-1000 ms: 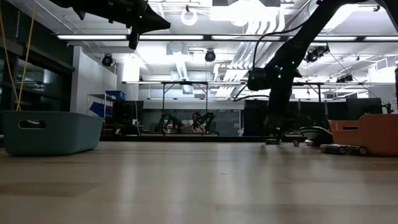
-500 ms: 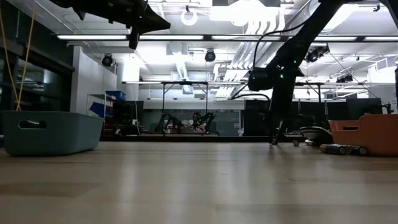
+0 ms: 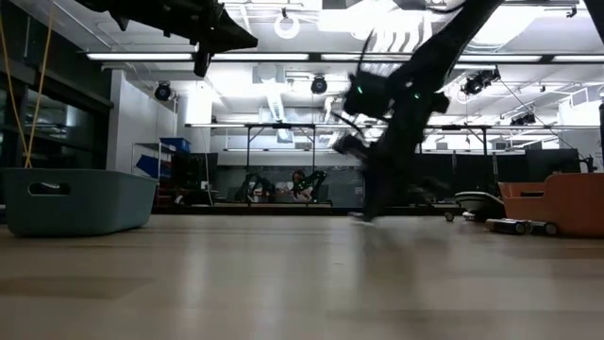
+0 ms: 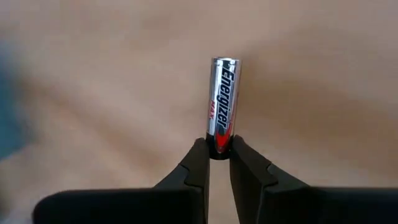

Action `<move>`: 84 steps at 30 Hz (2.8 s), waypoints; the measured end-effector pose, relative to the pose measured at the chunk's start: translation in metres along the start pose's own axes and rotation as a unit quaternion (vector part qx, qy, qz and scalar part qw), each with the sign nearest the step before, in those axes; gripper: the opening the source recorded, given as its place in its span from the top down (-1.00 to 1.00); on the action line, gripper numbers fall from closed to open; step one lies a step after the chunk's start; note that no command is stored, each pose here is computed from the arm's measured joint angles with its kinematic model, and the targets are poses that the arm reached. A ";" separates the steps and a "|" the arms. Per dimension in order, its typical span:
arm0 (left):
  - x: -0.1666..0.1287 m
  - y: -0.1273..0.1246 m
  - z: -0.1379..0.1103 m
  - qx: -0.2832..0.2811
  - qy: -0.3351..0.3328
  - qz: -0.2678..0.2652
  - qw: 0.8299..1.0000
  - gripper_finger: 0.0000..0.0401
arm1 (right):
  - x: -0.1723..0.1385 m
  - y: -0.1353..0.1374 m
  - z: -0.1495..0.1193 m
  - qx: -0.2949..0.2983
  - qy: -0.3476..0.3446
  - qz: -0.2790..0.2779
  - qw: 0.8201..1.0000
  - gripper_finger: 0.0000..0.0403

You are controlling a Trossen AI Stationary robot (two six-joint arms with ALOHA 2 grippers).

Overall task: Sort batteries
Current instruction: Put the silver battery into the blue bin, then put the black battery into the orange bin

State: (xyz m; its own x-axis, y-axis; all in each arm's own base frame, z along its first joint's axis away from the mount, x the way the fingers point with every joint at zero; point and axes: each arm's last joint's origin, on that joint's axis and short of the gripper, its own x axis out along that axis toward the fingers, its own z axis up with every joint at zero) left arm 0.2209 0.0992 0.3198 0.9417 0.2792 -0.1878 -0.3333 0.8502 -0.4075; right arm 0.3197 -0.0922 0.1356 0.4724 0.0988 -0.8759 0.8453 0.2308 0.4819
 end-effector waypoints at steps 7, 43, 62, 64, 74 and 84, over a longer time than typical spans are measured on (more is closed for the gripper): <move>0.000 -0.002 0.005 -0.003 -0.026 -0.008 1.000 1.00 | 0.023 0.062 -0.023 -0.036 -0.024 0.189 0.981 0.84; -0.061 -0.041 0.017 0.017 -0.024 -0.202 0.979 1.00 | 0.005 0.196 0.026 -0.493 0.116 0.042 0.861 -0.05; -0.054 -0.179 -0.195 -0.028 0.437 -0.078 0.895 1.00 | -0.136 -0.022 -0.011 -0.338 -0.005 -0.042 0.940 -0.04; -0.049 -0.193 -0.214 -0.075 0.463 -0.034 0.882 1.00 | -0.135 -0.039 -0.027 -0.328 -0.018 -0.029 0.944 -0.04; -0.032 -0.217 -0.243 -0.227 0.536 0.201 0.788 0.74 | -0.119 -0.090 -0.070 -0.278 -0.007 0.004 0.960 -0.04; -0.048 -0.200 -0.255 -0.257 0.484 0.380 0.745 0.20 | -0.115 -0.086 -0.071 -0.281 -0.022 0.024 0.959 -0.04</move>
State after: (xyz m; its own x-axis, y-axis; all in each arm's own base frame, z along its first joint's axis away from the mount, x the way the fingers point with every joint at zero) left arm 0.2303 -0.1984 0.1825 0.0807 -0.0706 -0.9942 -0.9612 0.2584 -0.0963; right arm 0.1751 -0.0548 0.1931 0.5278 0.0852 -0.8451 0.5603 0.7128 0.4218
